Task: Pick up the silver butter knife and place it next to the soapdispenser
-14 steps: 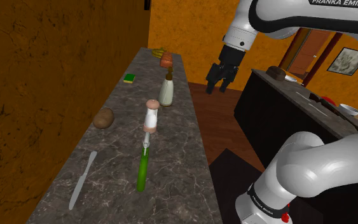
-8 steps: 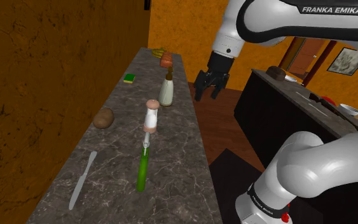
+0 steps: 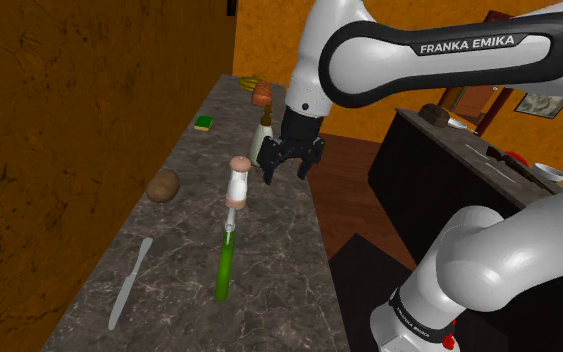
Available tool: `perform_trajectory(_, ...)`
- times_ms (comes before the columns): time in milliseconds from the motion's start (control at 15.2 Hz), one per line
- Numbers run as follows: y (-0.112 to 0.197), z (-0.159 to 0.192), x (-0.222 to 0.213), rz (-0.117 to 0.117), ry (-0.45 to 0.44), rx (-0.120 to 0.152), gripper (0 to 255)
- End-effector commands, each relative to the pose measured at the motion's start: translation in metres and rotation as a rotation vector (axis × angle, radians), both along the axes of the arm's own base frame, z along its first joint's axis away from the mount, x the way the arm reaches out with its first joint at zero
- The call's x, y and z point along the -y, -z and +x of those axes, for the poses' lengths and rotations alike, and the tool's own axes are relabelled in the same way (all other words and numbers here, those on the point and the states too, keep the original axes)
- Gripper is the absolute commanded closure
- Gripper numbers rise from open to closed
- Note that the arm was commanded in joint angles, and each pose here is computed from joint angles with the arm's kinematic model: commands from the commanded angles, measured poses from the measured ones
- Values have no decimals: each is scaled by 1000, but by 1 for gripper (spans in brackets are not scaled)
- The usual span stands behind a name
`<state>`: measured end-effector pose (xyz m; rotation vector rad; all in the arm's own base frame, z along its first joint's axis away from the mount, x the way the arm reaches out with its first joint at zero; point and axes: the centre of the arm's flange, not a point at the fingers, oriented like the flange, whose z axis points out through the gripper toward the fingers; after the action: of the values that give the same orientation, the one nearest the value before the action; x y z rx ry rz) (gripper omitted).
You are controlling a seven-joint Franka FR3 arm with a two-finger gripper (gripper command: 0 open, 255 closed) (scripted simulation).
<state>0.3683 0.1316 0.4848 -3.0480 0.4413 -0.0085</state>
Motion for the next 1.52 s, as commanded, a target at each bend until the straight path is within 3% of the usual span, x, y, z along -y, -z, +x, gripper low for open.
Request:
perform_trajectory(0, 14, 7, -23, -8, 34, -4, 0)
perform_trajectory(1452, 175, 141, -242, -109, 374, -54, 0)
